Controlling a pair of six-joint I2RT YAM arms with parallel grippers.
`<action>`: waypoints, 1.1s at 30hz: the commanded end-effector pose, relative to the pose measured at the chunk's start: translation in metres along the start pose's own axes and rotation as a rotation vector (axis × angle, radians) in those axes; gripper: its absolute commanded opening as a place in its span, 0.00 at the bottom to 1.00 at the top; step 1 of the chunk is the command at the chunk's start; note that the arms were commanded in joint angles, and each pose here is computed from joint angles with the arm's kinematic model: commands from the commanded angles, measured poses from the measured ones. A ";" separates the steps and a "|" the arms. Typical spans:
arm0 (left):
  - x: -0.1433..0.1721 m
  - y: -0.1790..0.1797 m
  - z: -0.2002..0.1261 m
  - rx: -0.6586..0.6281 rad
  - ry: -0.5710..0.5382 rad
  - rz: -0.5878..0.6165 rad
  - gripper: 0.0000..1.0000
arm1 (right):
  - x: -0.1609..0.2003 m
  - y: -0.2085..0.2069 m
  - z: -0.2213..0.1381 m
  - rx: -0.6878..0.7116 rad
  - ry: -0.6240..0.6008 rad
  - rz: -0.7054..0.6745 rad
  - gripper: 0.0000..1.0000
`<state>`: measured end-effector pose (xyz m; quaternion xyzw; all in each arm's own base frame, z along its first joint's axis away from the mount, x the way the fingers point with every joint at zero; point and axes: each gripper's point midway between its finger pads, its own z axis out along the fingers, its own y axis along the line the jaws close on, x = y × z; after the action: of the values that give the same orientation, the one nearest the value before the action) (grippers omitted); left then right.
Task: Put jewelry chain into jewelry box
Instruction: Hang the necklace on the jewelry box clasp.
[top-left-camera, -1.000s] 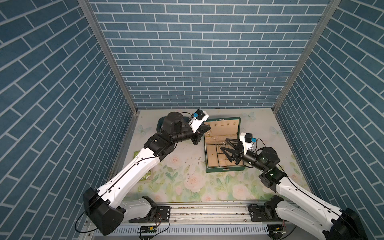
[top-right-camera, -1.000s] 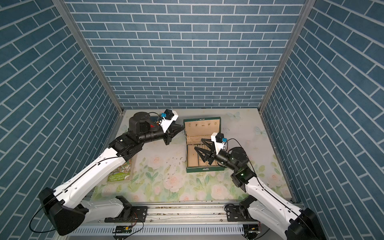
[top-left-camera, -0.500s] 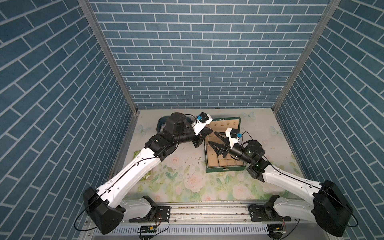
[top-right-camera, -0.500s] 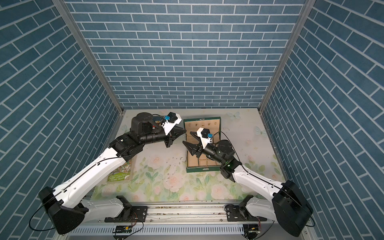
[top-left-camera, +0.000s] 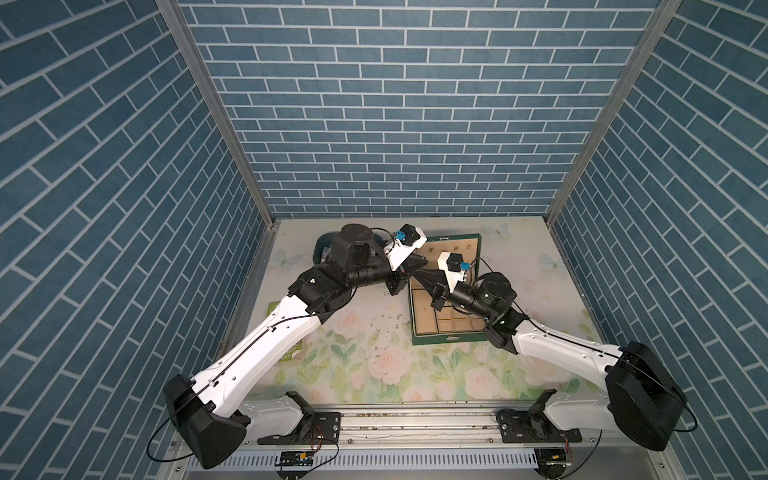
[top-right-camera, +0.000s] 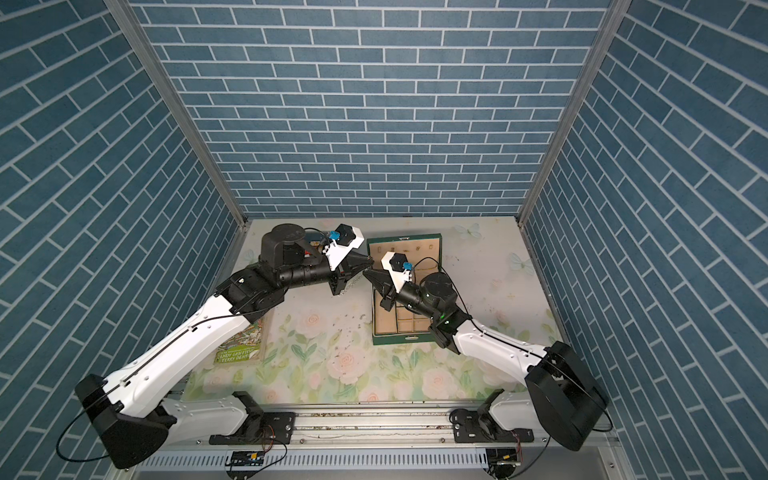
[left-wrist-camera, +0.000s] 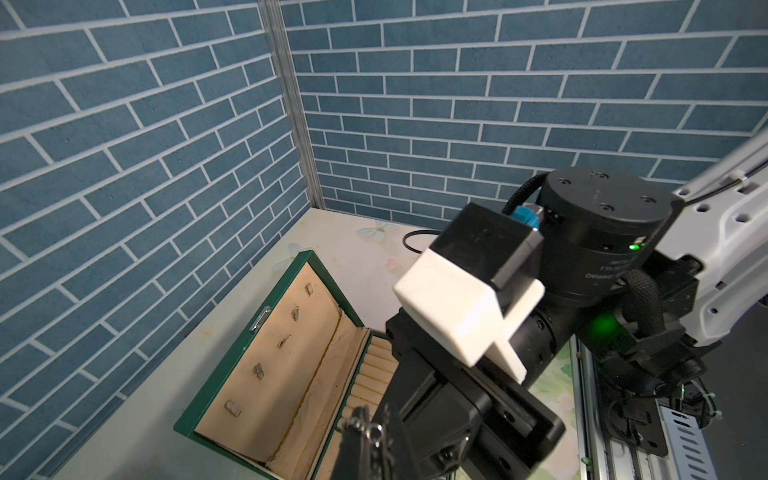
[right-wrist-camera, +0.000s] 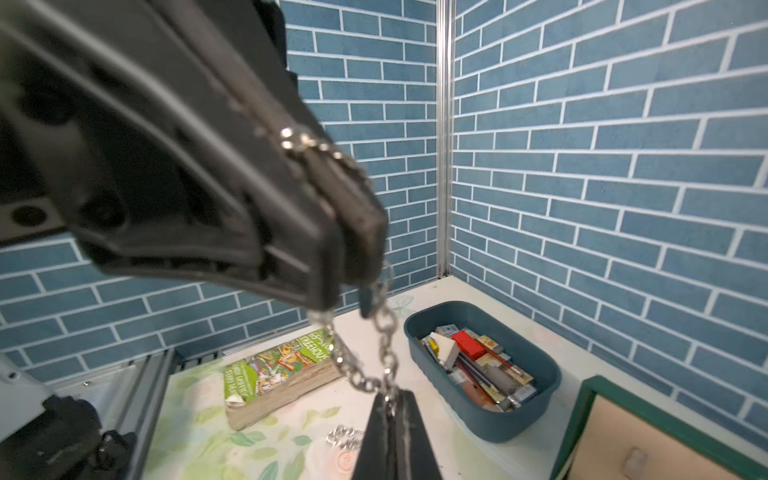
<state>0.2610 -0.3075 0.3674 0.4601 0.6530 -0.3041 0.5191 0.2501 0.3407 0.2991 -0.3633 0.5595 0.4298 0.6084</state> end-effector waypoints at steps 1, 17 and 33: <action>-0.019 -0.006 -0.012 0.007 -0.042 0.035 0.00 | -0.018 0.006 0.005 -0.037 -0.053 -0.015 0.00; -0.028 -0.008 -0.016 -0.004 -0.054 0.048 0.00 | -0.019 0.012 0.002 -0.047 -0.051 -0.007 0.04; -0.041 -0.015 -0.018 -0.005 -0.067 0.073 0.00 | -0.003 0.014 -0.017 -0.016 -0.006 -0.005 0.53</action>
<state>0.2486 -0.3103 0.3921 0.4680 0.6355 -0.3000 0.5358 0.2361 0.3353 0.3017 -0.3658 0.5542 0.4400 0.6046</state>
